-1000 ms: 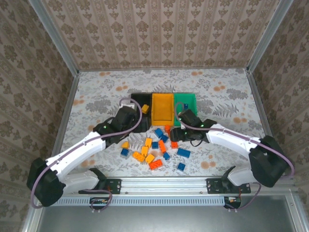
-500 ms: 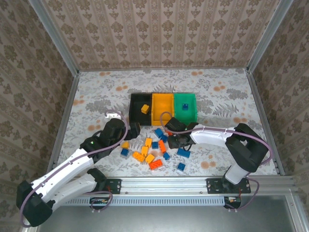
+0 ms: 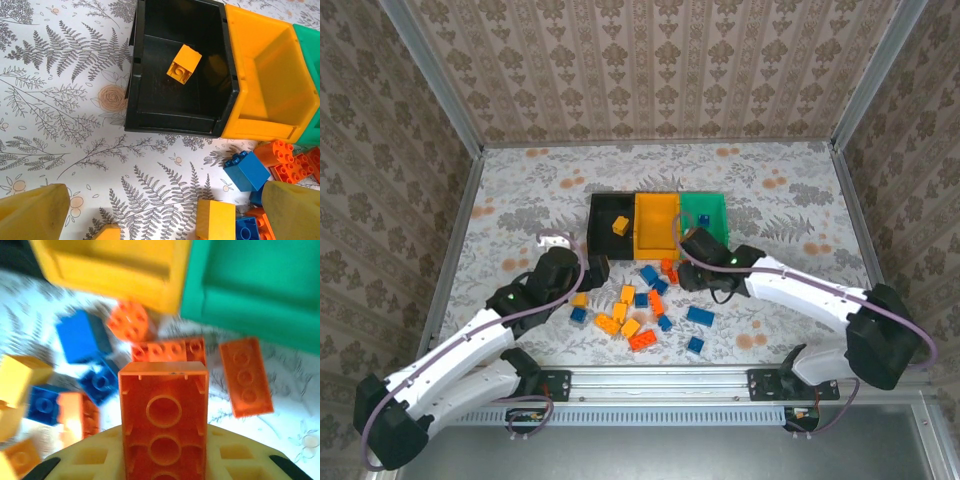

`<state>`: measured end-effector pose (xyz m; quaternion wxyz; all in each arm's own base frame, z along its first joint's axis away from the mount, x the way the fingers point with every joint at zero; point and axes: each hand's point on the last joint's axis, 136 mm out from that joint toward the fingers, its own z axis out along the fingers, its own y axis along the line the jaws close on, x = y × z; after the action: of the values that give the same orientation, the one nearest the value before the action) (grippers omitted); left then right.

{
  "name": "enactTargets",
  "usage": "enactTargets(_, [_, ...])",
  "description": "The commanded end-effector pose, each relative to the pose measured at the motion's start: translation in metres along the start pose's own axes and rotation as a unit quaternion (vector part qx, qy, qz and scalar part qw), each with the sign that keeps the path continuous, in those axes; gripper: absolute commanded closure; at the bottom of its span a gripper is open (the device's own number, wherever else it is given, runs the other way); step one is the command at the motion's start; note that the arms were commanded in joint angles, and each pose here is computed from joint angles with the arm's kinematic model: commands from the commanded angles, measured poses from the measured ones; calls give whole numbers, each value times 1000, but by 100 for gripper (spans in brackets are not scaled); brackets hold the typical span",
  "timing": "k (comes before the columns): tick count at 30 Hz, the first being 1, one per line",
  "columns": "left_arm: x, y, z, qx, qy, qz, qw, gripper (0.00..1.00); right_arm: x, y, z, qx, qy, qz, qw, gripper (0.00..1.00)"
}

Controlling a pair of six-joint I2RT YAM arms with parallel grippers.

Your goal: Sort the legos into containers by color

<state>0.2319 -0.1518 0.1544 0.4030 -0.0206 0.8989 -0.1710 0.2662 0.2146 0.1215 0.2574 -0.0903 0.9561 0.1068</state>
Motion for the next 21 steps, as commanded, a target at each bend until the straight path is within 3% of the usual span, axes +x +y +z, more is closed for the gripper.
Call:
enactTargets(1, [11, 13, 1, -16, 5, -15, 1000, 0, -33, 16, -13, -19, -11, -30, 999, 77])
enactTargets(11, [24, 23, -6, -10, 15, -35, 999, 0, -113, 28, 67, 6, -3, 5, 1000, 76])
enactTargets(18, [26, 26, -12, -10, 14, -38, 999, 0, -124, 21, 100, 38, 14, 14, 999, 72])
enactTargets(21, [27, 27, -11, -11, 16, -38, 999, 0, -127, 19, 102, 42, 14, 19, 999, 65])
